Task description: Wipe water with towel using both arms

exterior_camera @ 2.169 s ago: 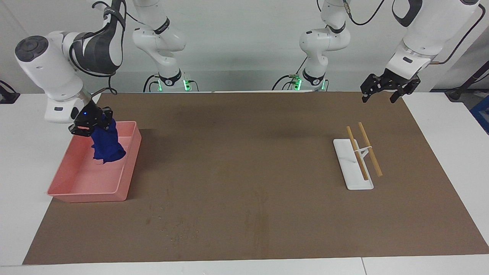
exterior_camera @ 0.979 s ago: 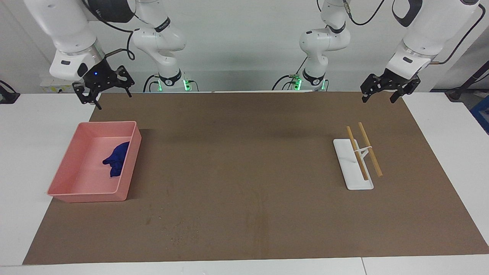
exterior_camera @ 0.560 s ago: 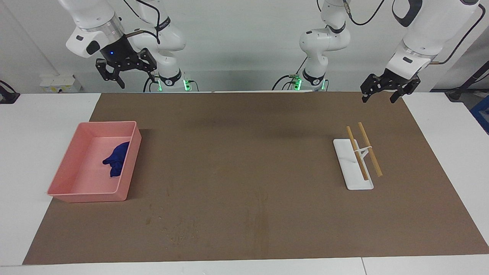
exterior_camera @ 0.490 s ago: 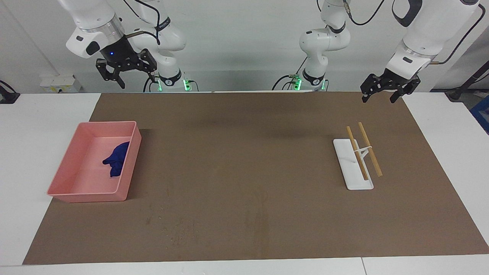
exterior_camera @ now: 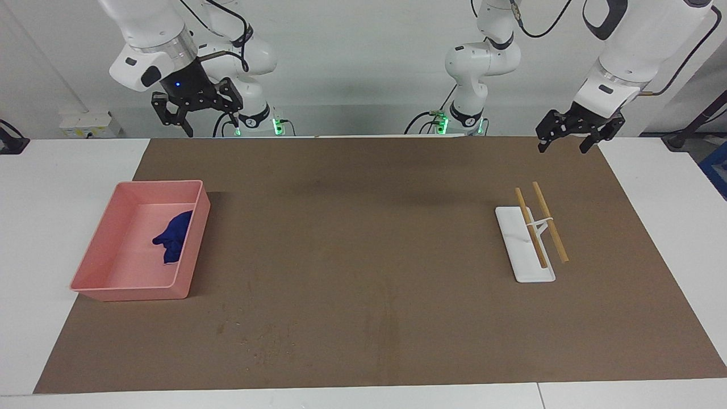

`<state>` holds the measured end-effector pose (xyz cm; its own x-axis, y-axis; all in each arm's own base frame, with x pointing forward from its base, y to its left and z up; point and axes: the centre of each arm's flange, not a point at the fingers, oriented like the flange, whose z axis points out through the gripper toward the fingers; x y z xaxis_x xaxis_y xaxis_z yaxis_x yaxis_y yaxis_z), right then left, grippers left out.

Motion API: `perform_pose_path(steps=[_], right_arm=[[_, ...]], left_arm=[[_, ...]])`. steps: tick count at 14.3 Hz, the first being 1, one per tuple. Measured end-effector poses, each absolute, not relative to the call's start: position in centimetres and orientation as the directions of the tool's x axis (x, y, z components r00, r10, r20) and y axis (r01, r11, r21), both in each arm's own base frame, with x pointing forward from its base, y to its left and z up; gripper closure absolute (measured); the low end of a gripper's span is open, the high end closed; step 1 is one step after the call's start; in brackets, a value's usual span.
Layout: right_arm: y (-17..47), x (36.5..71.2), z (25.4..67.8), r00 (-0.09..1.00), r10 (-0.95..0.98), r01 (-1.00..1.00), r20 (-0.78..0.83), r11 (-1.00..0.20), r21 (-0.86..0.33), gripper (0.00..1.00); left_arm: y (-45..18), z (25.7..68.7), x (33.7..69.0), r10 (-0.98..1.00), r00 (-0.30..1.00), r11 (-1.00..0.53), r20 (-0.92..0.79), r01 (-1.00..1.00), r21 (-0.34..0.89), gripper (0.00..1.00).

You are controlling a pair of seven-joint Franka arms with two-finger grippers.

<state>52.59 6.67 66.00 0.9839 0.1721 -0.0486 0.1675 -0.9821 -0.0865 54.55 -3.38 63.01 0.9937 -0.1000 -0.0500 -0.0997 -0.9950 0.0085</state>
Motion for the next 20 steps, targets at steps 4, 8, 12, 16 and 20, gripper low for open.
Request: perform_pose_path(steps=[4, 8, 12, 16, 20], right_arm=[[6.3, 53.2, 65.4, 0.985, 0.161, 0.156, -0.057, -0.984, -0.087, 0.0], [5.6, 53.3, 65.0, 0.987, 0.148, 0.143, -0.067, -0.986, -0.084, 0.0], [4.9, 53.6, 64.8, 0.989, 0.136, 0.132, -0.053, -0.989, -0.073, 0.0], [4.0, 53.8, 64.8, 0.991, 0.123, 0.122, -0.046, -0.992, -0.016, 0.0], [3.0, 53.9, 64.8, 0.988, 0.145, 0.145, -0.047, -0.989, 0.006, 0.0]], left_arm=[[-3.4, 63.0, 54.6, -0.1, 0.994, -0.995, -0.05, -0.1, 0.009, 0.0], [-3.4, 63.0, 54.6, -0.1, 0.994, -0.995, -0.05, -0.1, 0.009, 0.0], [-3.4, 63.0, 54.6, -0.1, 0.994, -0.995, -0.05, -0.1, 0.009, 0.0], [-3.4, 63.0, 54.6, -0.1, 0.994, -0.995, -0.05, -0.1, 0.009, 0.0], [-3.4, 63.0, 54.6, -0.1, 0.994, -0.995, -0.05, -0.1, 0.009, 0.0]])
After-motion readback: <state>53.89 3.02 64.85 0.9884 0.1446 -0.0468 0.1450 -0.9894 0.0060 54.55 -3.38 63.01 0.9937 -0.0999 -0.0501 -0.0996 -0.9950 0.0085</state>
